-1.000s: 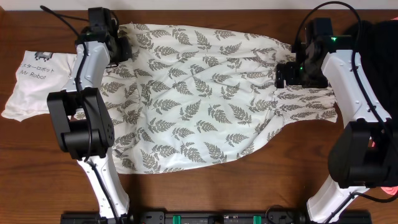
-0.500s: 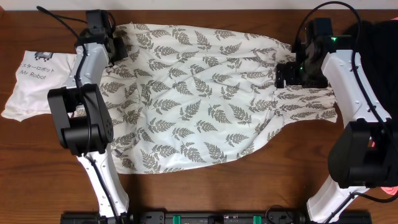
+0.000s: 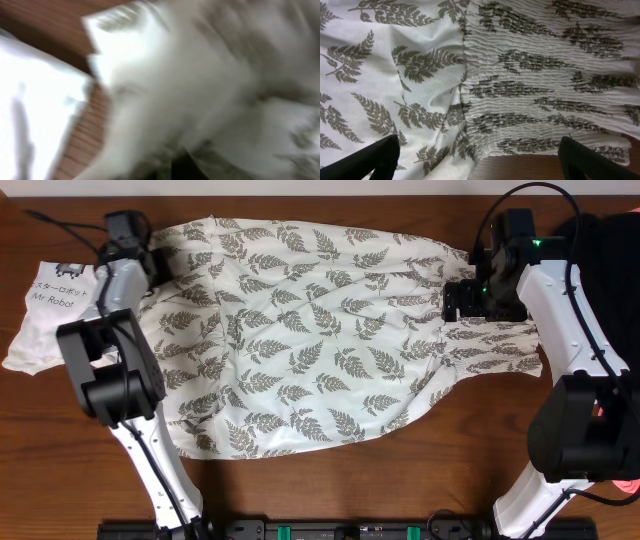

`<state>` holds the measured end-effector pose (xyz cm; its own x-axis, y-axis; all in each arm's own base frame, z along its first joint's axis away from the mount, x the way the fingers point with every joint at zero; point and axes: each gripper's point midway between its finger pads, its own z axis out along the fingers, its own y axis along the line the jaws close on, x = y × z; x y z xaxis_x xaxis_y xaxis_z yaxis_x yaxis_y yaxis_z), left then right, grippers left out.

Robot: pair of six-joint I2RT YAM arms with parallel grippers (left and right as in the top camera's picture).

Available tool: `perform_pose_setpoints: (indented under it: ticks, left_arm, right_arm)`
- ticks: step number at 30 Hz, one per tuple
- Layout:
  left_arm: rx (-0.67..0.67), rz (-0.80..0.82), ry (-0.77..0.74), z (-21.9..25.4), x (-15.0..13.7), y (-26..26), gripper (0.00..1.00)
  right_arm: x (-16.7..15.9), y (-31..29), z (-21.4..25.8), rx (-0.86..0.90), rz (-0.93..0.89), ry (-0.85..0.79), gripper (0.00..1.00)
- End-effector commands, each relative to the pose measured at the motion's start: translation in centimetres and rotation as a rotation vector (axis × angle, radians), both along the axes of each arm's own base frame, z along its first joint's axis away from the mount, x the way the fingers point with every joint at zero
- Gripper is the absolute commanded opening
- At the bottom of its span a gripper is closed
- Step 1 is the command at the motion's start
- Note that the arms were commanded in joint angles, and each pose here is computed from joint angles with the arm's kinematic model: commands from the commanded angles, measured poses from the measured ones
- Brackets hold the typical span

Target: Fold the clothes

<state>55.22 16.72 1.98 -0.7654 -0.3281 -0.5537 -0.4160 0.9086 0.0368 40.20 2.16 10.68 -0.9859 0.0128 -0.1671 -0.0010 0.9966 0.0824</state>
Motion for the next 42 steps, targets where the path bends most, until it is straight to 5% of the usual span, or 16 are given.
perform_pose_setpoints:
  ticks: [1, 13, 16, 21, 29, 42]
  left_arm:
    - [0.073, -0.023, -0.029, 1.1, 0.5, 2.1, 0.13]
    - [0.177, -0.077, -0.237, 6.3, 4.9, 2.4, 0.30]
    - [0.179, -0.084, -0.250, 7.1, 5.2, 1.9, 0.52]
    - [0.103, -0.024, -0.304, 11.7, 4.3, 0.2, 0.59]
    - [-0.204, -0.075, -0.300, 22.0, -2.6, -8.6, 0.98]
    - [-0.350, 0.075, 0.032, 24.1, -17.5, -12.7, 0.98]
  right_arm:
    - [-0.1, -0.1, -0.2, -0.005, 0.014, 0.005, 0.99]
    - [-0.1, -0.1, -0.2, -0.005, 0.014, 0.005, 0.99]
    - [-0.1, 0.0, -0.2, -0.004, 0.014, 0.004, 0.99]
    - [-0.1, -0.1, -0.2, -0.005, 0.014, 0.005, 0.99]
    - [-0.1, -0.1, -0.2, -0.005, 0.014, 0.005, 0.99]
    - [0.3, -1.1, -0.2, -0.071, 0.040, -0.013, 0.99]
